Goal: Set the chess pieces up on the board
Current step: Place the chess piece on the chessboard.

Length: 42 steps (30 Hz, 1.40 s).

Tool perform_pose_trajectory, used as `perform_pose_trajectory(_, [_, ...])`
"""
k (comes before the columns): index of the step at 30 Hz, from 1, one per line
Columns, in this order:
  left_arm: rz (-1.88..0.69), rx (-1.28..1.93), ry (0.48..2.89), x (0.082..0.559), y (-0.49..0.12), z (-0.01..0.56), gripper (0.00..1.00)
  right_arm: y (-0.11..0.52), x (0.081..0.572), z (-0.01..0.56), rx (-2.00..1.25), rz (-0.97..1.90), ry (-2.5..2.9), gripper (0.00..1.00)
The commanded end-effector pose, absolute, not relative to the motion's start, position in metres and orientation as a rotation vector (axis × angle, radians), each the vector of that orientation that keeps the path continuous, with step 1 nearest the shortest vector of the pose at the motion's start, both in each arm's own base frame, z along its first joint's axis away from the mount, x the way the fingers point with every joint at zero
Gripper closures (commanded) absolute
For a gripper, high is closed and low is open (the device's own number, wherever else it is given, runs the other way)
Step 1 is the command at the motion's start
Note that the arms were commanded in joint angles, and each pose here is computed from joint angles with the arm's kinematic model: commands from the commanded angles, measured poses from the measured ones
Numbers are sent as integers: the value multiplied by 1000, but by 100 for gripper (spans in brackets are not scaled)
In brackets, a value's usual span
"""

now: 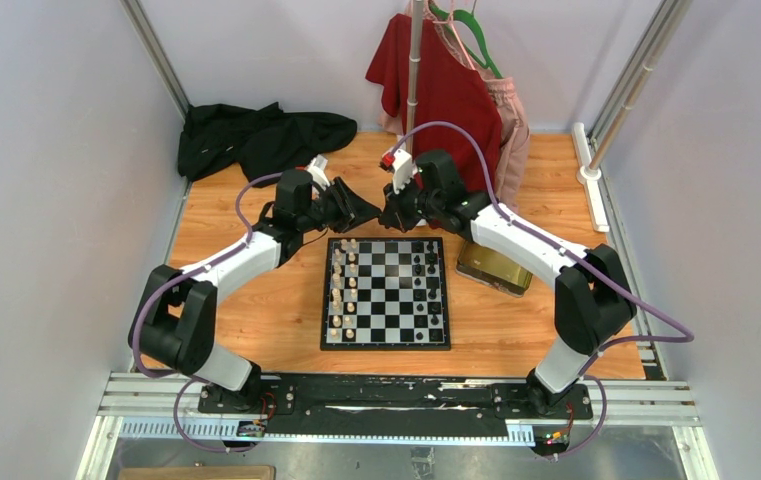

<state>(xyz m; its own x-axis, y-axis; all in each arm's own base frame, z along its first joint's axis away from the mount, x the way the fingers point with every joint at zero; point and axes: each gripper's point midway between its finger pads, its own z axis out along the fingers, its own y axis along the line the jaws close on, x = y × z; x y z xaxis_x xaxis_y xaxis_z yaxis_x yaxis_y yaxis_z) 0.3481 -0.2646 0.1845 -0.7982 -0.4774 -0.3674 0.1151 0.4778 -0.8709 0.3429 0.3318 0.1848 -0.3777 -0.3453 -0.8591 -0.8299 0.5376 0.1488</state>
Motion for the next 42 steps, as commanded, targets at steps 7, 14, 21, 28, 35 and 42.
perform_pose_trajectory(7, [-1393,-249,2259,326,-281,171,63,352,354,232,-858,826,1775,100])
perform_pose_trajectory(14, [-1391,-261,2259,329,-282,171,63,358,355,235,-821,871,1759,100])
perform_pose_trajectory(21, [-1405,-262,2270,329,-287,170,68,362,358,236,-778,895,1750,100])
perform_pose_trajectory(28, [-1421,-258,2282,327,-289,168,76,361,363,238,-724,888,1742,100])
perform_pose_trajectory(35, [-1429,-243,2286,325,-289,168,86,361,366,239,-706,877,1738,100])
perform_pose_trajectory(42, [-1401,-230,2267,329,-288,170,97,360,364,238,-717,872,1748,100])
